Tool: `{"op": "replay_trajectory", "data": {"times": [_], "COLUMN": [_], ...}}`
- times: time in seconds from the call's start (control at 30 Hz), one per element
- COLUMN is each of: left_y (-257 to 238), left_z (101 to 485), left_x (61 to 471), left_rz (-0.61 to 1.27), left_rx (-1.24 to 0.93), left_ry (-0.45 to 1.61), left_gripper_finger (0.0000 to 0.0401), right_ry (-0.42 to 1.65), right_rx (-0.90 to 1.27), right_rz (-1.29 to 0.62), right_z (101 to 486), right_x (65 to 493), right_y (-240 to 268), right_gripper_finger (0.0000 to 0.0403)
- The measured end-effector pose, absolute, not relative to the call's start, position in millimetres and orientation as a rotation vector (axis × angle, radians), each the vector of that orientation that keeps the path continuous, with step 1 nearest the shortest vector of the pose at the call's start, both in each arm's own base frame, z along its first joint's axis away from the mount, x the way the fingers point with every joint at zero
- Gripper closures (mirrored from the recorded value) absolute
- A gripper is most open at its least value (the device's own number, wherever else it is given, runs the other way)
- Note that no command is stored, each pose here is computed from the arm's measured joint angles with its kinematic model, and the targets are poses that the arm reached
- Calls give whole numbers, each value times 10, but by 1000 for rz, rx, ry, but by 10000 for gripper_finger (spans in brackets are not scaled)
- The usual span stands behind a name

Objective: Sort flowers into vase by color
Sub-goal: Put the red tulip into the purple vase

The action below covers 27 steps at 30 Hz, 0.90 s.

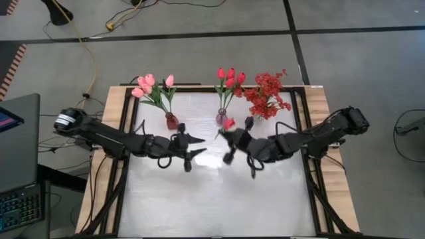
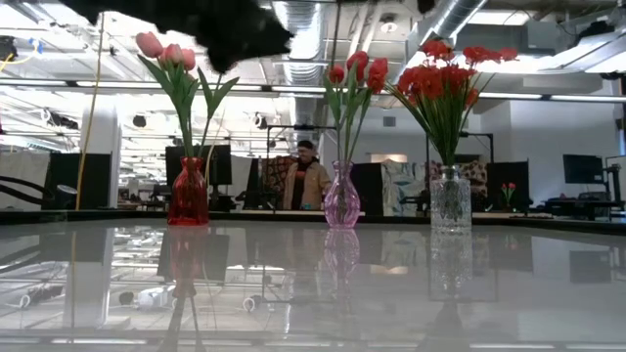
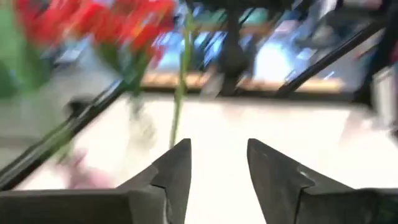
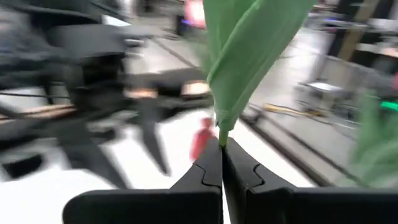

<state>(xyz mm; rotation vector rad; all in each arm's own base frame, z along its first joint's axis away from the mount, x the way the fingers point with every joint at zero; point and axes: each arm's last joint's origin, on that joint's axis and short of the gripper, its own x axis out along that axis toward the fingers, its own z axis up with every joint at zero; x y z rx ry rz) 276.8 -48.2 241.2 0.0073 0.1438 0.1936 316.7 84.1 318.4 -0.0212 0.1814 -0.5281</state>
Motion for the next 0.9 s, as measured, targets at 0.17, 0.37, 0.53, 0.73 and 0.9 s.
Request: {"op": "replay_trajectory", "data": {"times": [0.17,0.37,0.53,0.73,0.9], "left_y": [-428,-511,-532,-527,-523], "left_z": [2425,2403,2355,2339,2338], "left_x": [2542,2505,2529,2537,2536], "left_rz": [304,279,276,302,313], "left_rx": [-32,-27,-19,-11,-9], "left_ry": [294,323,341,343,343], "left_gripper_finger": [252,261,264,264,264], "right_ry": [189,205,218,227,237], "right_rx": [-29,-42,-59,-66,-36], "right_rz": [-689,-821,-874,-899,-875], "right_z": [3149,3103,3090,3087,3068], "right_x": [3249,3321,3336,3334,3336], "right_y": [507,127,-59,-165,-236], "right_gripper_finger": [381,381,381,381,381]}}
